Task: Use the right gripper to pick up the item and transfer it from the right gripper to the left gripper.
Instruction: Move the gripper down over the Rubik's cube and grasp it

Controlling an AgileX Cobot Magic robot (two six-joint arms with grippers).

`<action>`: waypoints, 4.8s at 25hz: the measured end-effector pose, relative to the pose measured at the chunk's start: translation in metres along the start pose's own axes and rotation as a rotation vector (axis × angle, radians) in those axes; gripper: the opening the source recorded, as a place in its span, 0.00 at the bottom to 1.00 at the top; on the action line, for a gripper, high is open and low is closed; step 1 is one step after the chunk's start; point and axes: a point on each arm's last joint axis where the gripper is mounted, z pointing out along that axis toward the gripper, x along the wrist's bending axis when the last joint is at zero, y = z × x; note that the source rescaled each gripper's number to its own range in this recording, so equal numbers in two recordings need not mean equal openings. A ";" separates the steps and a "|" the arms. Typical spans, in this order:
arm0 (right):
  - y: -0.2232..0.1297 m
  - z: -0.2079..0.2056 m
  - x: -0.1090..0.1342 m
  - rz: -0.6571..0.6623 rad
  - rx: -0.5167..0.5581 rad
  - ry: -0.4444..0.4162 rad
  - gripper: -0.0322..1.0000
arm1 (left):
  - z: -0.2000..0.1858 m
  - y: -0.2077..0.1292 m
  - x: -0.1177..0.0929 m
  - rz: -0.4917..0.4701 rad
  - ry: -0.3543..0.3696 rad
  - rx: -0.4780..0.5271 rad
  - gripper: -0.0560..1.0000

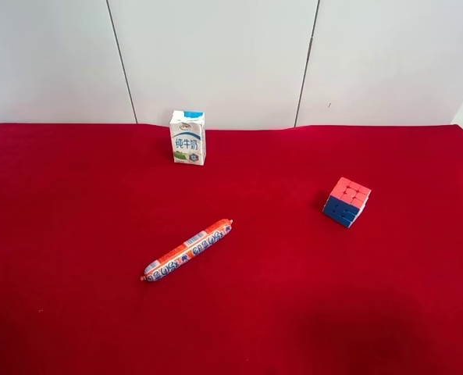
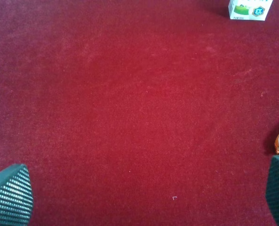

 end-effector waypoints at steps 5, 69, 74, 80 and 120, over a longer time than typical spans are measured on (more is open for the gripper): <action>0.000 0.000 0.000 0.000 0.000 0.000 1.00 | 0.000 0.000 0.000 0.000 0.000 0.000 1.00; 0.166 0.243 0.039 -0.455 0.751 0.137 1.00 | 0.000 0.000 0.000 0.000 0.000 0.000 1.00; 0.151 0.289 0.044 -0.548 0.839 0.202 1.00 | 0.000 0.000 0.000 0.000 0.000 0.000 1.00; 0.121 0.328 0.046 -0.623 0.931 0.263 1.00 | 0.000 0.000 0.000 0.000 0.000 -0.003 1.00; 0.047 0.402 0.052 -0.719 1.016 0.388 0.27 | 0.000 0.000 0.000 0.000 0.000 -0.003 1.00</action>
